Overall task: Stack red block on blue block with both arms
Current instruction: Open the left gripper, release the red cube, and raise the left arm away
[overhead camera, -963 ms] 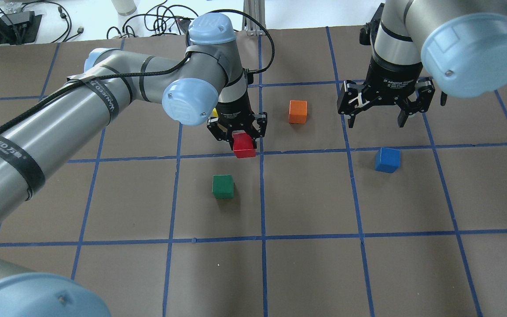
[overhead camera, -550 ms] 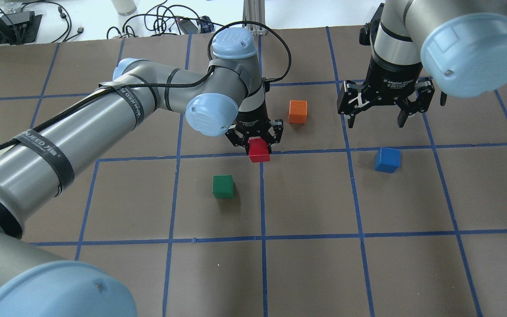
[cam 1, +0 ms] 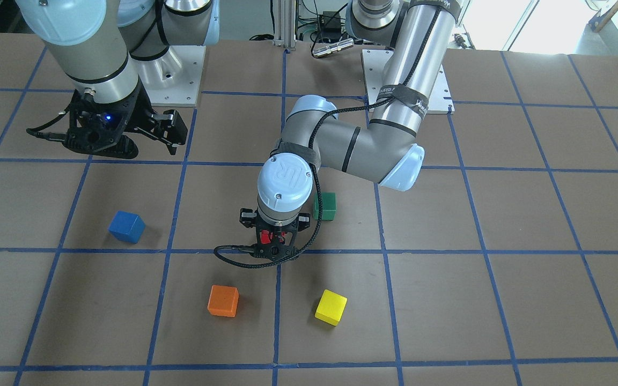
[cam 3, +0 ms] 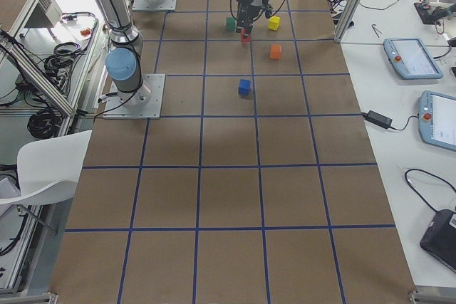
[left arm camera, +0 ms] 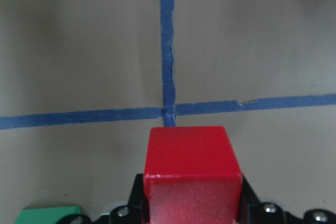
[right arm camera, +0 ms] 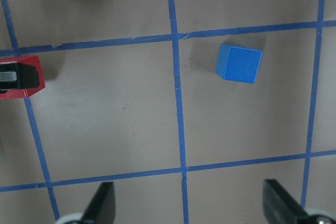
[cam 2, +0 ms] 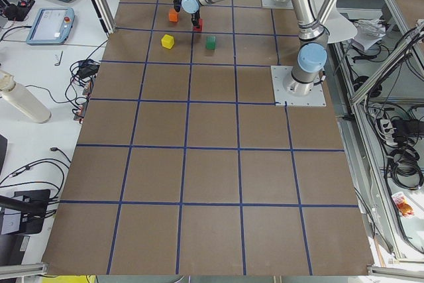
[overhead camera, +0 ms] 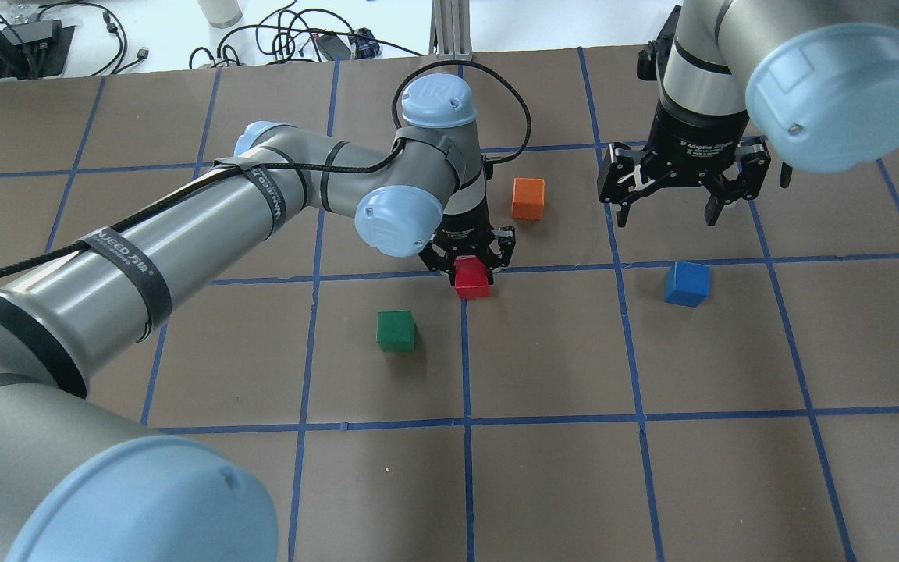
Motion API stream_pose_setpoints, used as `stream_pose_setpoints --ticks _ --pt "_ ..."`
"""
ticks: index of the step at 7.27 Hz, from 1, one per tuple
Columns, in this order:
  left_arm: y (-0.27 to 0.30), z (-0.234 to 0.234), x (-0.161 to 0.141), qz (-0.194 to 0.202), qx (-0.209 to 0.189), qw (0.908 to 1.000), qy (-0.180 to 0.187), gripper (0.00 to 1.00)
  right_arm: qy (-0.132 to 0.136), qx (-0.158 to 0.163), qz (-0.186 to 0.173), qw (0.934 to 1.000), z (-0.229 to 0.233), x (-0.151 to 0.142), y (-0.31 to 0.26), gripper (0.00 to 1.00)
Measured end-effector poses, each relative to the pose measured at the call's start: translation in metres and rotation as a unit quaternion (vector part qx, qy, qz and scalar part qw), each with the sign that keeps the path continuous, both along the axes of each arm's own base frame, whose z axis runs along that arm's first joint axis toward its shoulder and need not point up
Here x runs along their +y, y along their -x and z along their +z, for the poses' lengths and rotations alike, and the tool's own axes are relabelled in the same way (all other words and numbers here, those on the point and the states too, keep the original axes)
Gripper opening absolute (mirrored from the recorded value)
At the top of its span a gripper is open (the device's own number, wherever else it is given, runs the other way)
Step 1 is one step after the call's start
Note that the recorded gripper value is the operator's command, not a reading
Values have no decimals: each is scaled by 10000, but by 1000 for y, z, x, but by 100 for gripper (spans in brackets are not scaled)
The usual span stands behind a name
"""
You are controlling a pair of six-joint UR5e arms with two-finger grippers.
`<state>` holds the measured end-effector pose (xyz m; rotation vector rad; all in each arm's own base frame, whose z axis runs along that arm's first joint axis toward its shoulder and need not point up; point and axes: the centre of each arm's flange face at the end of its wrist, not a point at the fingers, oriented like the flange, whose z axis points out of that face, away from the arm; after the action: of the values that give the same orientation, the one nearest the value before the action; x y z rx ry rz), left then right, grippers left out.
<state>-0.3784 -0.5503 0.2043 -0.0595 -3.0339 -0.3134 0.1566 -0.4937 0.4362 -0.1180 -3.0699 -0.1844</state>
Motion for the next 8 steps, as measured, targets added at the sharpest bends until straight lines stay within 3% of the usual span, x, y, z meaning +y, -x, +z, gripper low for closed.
stream_pose_setpoints --ticks 3,6,8 --pt "4 -2 2 -36 -14 10000 -15 97 11 -1 0 10000 0 -1 0 100" --pt "-7 30 -6 -9 -43 9999 144 100 95 -2 -11 10000 4 -3 0 100" --pt "-37 72 -29 176 -200 9994 224 100 126 -9 -52 9999 5 -4 0 100"
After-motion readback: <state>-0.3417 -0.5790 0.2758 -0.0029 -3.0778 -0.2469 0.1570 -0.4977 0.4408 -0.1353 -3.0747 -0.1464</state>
